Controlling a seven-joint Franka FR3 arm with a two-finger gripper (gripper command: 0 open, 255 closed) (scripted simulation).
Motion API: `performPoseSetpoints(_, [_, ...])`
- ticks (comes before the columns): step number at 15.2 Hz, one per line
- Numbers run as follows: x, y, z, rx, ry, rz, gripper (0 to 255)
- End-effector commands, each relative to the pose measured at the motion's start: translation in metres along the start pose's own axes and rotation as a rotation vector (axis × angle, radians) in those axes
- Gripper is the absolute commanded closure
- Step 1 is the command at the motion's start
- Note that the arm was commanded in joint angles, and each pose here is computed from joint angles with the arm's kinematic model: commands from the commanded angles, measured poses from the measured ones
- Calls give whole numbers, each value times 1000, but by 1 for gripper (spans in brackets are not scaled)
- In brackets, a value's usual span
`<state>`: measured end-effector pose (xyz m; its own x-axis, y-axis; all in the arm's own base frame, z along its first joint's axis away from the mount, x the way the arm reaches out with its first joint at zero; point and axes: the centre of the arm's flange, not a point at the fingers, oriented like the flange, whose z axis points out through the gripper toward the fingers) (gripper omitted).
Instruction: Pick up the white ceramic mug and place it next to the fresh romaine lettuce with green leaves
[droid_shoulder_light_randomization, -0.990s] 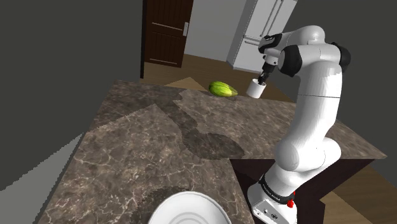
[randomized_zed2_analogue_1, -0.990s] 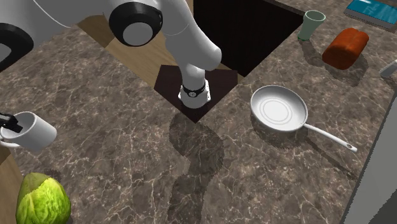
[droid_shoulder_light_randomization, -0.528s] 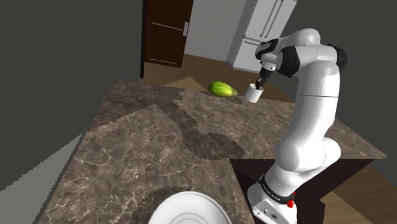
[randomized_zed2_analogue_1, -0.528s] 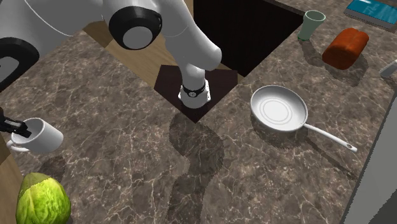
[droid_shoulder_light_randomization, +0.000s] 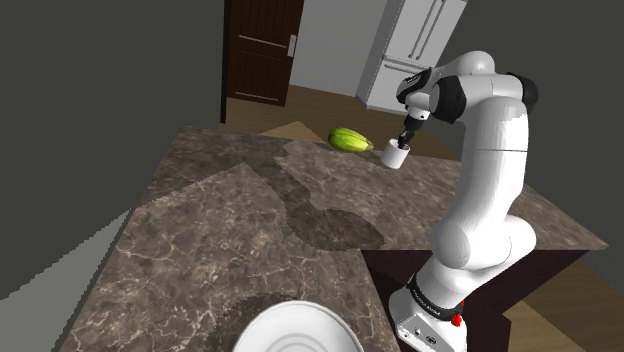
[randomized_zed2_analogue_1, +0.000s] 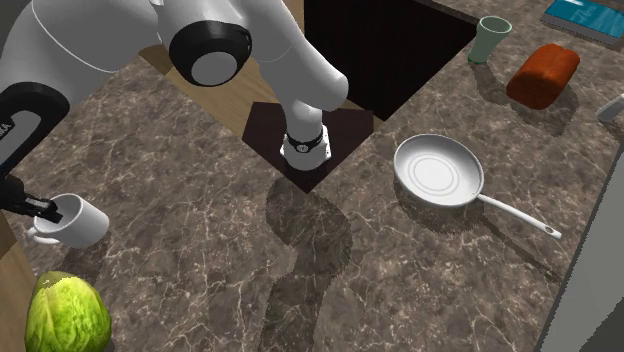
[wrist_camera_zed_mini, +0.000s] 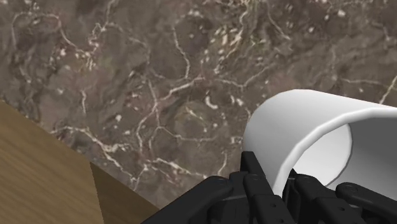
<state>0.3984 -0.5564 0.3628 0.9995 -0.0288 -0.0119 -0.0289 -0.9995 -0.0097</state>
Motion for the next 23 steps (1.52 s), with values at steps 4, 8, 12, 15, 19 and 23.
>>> performPoseSetpoints(4, [0,-1,3,-1,1,0,255])
performPoseSetpoints(8, [0,-1,3,-1,1,0,0])
performPoseSetpoints(12, [0,-1,3,-1,1,0,0])
performPoseSetpoints(15, [0,-1,-23,-1,1,0,0])
performPoseSetpoints(19, [0,-1,-47,-1,1,0,0])
performPoseSetpoints(23, [0,-1,-47,-1,1,0,0])
